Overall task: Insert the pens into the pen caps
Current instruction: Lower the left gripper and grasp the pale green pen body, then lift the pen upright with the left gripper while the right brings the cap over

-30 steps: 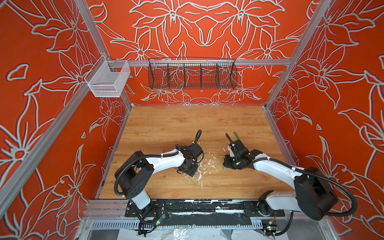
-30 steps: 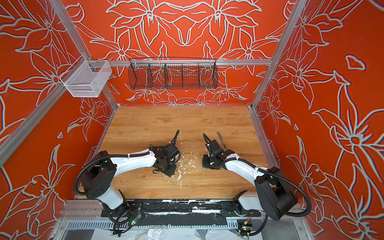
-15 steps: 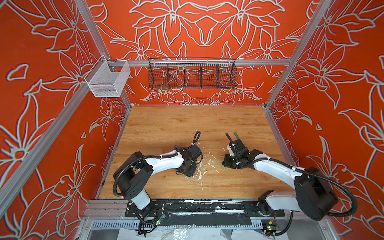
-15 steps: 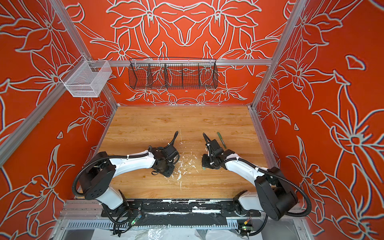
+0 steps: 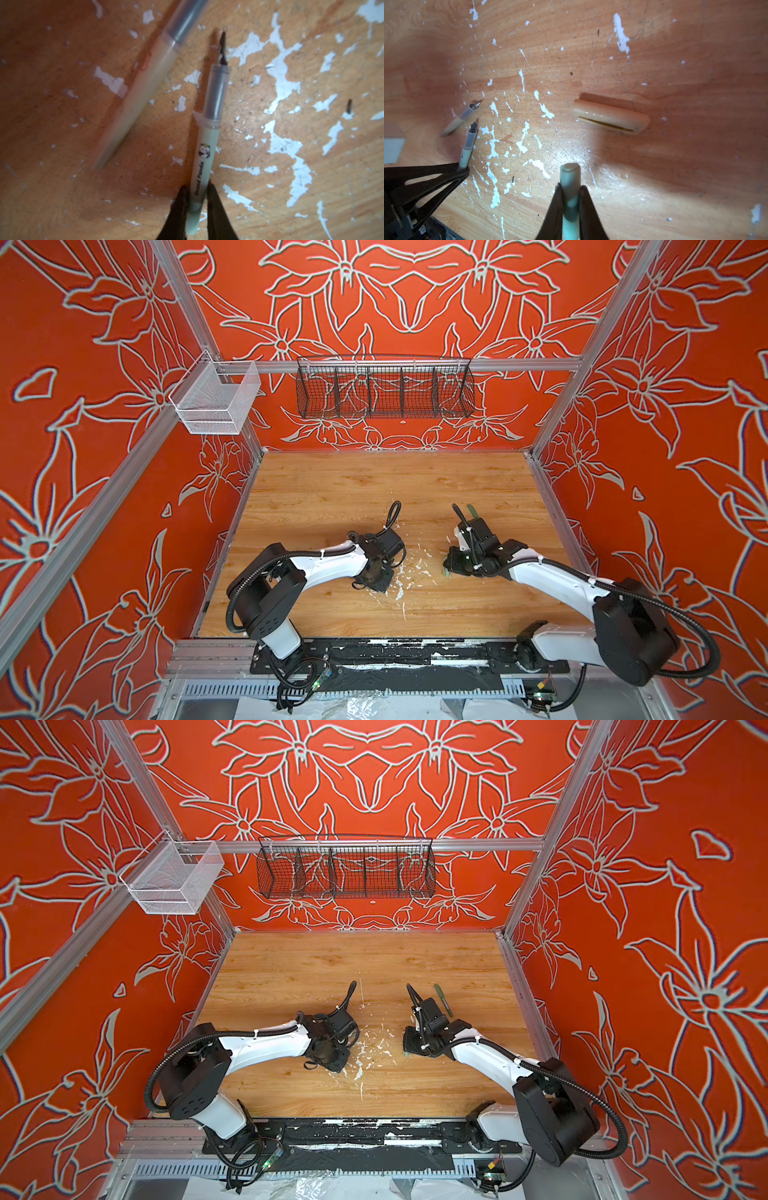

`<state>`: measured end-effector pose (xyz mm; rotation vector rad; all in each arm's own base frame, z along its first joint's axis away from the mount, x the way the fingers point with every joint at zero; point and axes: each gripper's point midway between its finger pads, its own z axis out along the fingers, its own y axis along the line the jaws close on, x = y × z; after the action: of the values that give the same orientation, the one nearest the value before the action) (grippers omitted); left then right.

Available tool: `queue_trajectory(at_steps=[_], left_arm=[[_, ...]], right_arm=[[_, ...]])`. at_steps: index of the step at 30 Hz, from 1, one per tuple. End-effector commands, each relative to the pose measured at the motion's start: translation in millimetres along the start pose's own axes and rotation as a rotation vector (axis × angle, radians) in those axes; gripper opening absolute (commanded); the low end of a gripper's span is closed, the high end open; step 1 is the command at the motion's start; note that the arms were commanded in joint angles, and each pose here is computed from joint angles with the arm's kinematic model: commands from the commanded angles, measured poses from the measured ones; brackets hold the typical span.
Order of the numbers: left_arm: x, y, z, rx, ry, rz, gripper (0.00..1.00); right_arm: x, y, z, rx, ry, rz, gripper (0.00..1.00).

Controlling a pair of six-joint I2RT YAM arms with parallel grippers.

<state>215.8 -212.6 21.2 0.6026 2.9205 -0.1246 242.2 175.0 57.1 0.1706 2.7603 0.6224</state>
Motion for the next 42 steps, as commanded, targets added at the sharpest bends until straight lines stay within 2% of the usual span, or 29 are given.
queue_trajectory(at_steps=[1, 11, 15, 22, 30, 36, 42], left_arm=[[-5.2, -9.3, -3.7, 0.027, -0.011, 0.007, 0.14], [-2.3, -21.2, -1.1, 0.068, -0.004, 0.050, 0.00], [-7.1, -22.6, -8.1, 0.071, -0.028, 0.060, 0.00], [-41.3, -40.4, -44.5, 0.142, -0.161, 0.096, 0.00], [-93.7, -81.9, -104.5, 0.354, -0.418, 0.118, 0.00], [-120.5, -78.6, -142.8, 0.305, -0.568, 0.177, 0.00], [-127.1, -87.6, -161.7, 0.347, -0.609, 0.207, 0.00]], right_arm=[[-1.1, -4.0, -1.5, 0.009, -0.013, 0.020, 0.09], [-7.9, 2.6, -5.5, -0.009, -0.032, 0.012, 0.09], [-11.5, 8.9, -11.3, -0.028, -0.041, 0.019, 0.09], [-36.1, 29.2, -37.1, -0.075, -0.139, 0.017, 0.09], [-90.4, 74.7, -90.2, -0.214, -0.363, -0.001, 0.09], [-118.5, 92.4, -142.3, -0.267, -0.509, -0.037, 0.08], [-137.2, 107.4, -179.2, -0.344, -0.625, -0.051, 0.08]])
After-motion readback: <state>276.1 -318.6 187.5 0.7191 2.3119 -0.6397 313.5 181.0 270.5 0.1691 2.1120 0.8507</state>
